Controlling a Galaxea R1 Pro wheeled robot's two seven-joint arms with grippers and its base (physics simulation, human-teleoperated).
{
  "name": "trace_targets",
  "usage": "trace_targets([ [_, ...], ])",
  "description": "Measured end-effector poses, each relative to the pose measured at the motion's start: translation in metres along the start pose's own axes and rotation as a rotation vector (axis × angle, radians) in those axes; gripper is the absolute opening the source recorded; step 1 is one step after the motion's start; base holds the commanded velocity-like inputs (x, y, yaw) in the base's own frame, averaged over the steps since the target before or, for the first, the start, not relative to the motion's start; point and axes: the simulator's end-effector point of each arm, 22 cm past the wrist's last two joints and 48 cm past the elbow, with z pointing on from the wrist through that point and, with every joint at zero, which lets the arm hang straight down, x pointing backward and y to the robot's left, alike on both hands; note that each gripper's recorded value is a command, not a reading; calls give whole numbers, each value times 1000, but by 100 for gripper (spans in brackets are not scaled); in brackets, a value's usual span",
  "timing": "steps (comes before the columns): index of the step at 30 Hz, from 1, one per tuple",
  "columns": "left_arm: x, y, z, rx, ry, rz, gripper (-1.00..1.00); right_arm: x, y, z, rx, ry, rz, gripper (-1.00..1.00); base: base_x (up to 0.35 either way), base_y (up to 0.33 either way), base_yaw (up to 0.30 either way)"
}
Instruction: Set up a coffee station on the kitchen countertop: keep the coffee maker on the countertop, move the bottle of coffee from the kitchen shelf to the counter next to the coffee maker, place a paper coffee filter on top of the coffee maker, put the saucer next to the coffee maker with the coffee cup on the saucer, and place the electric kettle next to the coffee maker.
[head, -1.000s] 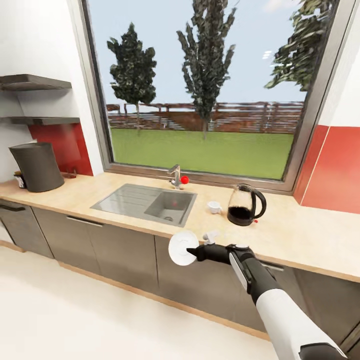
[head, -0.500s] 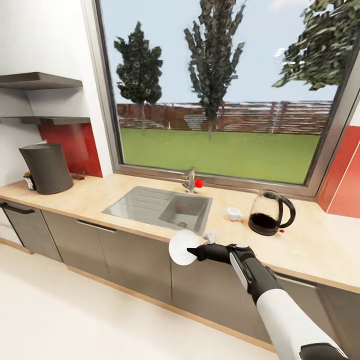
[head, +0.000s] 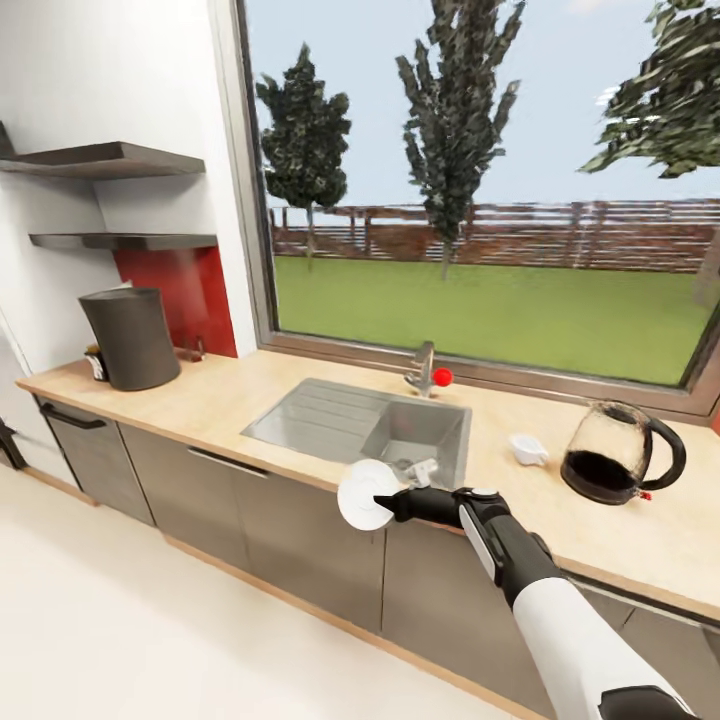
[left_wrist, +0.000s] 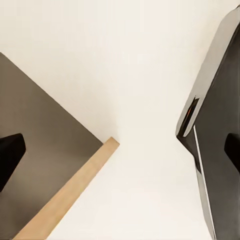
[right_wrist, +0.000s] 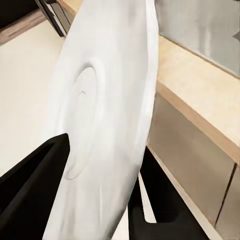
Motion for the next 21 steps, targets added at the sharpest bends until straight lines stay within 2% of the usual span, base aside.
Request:
trace_targets([
  [21,-8,1,1,-2,-18,-10,100,-4,2,-2,1,-5,-5,-100,241,240,269],
])
